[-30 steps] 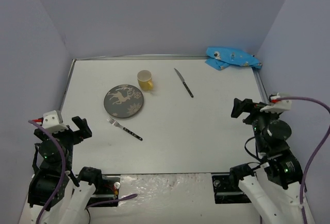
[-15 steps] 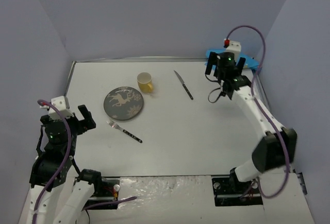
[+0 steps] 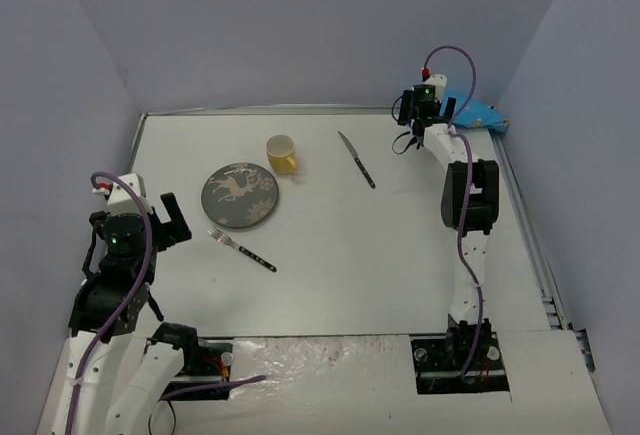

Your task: Set the dinner table for one person

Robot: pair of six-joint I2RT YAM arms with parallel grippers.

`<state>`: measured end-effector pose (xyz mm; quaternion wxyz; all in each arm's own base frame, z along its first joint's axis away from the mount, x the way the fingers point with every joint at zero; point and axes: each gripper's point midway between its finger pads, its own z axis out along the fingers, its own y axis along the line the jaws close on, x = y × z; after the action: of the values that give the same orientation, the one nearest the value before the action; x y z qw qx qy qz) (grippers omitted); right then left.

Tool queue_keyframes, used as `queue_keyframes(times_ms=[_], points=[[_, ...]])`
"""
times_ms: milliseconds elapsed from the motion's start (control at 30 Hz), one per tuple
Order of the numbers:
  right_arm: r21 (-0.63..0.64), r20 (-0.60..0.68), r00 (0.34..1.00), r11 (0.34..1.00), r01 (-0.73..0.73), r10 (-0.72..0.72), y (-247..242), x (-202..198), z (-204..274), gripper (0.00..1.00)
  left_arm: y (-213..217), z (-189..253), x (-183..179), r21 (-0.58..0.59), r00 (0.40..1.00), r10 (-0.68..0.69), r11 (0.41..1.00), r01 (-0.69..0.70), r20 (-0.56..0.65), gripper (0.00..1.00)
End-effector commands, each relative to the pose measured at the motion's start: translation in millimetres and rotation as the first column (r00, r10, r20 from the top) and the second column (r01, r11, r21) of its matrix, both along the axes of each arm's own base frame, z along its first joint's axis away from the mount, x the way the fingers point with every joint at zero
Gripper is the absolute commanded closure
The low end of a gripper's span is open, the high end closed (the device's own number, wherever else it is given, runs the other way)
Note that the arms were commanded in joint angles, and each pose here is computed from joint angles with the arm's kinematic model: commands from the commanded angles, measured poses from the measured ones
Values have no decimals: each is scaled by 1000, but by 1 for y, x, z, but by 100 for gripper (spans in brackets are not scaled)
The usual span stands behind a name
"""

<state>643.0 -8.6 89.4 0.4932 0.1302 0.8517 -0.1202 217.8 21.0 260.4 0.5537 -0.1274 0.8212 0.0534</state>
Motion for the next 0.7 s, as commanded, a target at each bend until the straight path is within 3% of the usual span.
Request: queue_keyframes(times_ms=[0,200,467,567,667], points=[[35,157,988,999,-3,-3,-19,36,38,5,3,12,9,8,999,23,1000,-23,27,3],[131,173,985,991,-31,8,-43,54,2,9,0,5,15,10,1000,8,1000,-8,-5,3],[163,171,982,981,-105,76,-36,65,-28,15,1,3,17,14,1000,10,1000,-10,-17,3],[163,175,981,980,-114,85,-36,67,-34,26,1,1,17,16,1000,10,1000,-10,-23,3],[169,178,978,976,-137,106,-31,68,-36,56,1,2,18,15,1000,9,1000,-9,-22,3]])
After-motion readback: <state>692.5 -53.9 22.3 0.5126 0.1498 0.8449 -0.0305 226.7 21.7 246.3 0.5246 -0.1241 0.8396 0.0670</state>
